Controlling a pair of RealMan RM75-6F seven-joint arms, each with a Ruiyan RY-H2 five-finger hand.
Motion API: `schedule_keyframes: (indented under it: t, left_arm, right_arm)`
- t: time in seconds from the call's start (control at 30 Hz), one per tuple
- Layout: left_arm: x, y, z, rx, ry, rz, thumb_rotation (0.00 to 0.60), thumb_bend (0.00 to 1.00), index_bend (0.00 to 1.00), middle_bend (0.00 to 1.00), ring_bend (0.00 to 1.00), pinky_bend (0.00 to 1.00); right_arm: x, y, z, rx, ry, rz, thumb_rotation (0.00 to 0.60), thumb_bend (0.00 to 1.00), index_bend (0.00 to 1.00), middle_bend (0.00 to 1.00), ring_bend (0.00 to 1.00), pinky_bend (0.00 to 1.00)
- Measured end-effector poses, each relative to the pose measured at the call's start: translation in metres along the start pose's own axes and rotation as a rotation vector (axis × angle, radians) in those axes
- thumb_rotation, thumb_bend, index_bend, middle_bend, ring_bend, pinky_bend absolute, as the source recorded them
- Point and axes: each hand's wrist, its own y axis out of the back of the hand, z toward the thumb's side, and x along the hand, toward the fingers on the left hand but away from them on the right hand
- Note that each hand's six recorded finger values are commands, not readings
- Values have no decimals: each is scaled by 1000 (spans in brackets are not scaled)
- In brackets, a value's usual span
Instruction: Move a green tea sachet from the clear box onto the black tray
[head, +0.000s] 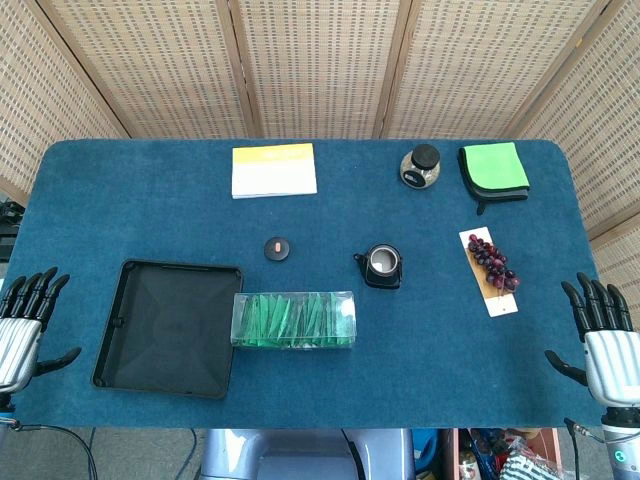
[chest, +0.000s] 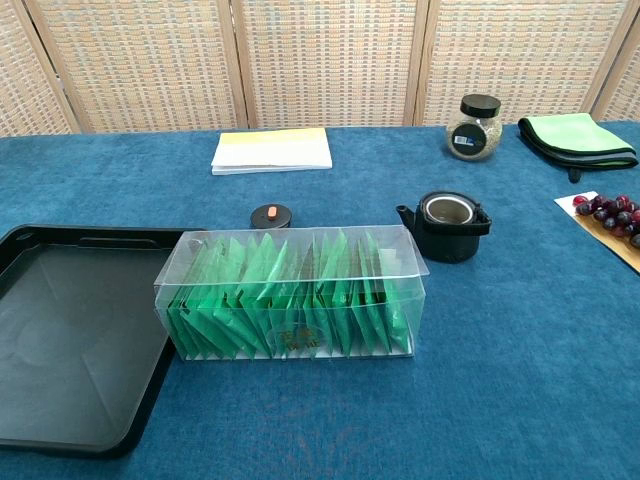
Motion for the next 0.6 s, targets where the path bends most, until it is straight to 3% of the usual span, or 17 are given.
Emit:
schedule_keyframes:
  t: [0.37, 0.47, 0.6]
  left_arm:
    - [5, -5, 5, -5, -22, -16, 600, 102, 0, 0, 0, 0]
    - [16, -6, 16, -31, -77, -20, 600, 101, 0, 0, 0, 0]
    - [44, -1, 51, -74, -250, -11, 600, 102, 0, 0, 0, 0]
  right_arm:
    - [-1, -1, -1, 0, -6, 10, 600, 0, 0, 0, 0, 0]
    - [-4, -4, -3, 2, -18, 21, 600, 0, 0, 0, 0, 0]
    - [-9, -7, -10, 2, -53, 39, 600, 0, 0, 0, 0, 0]
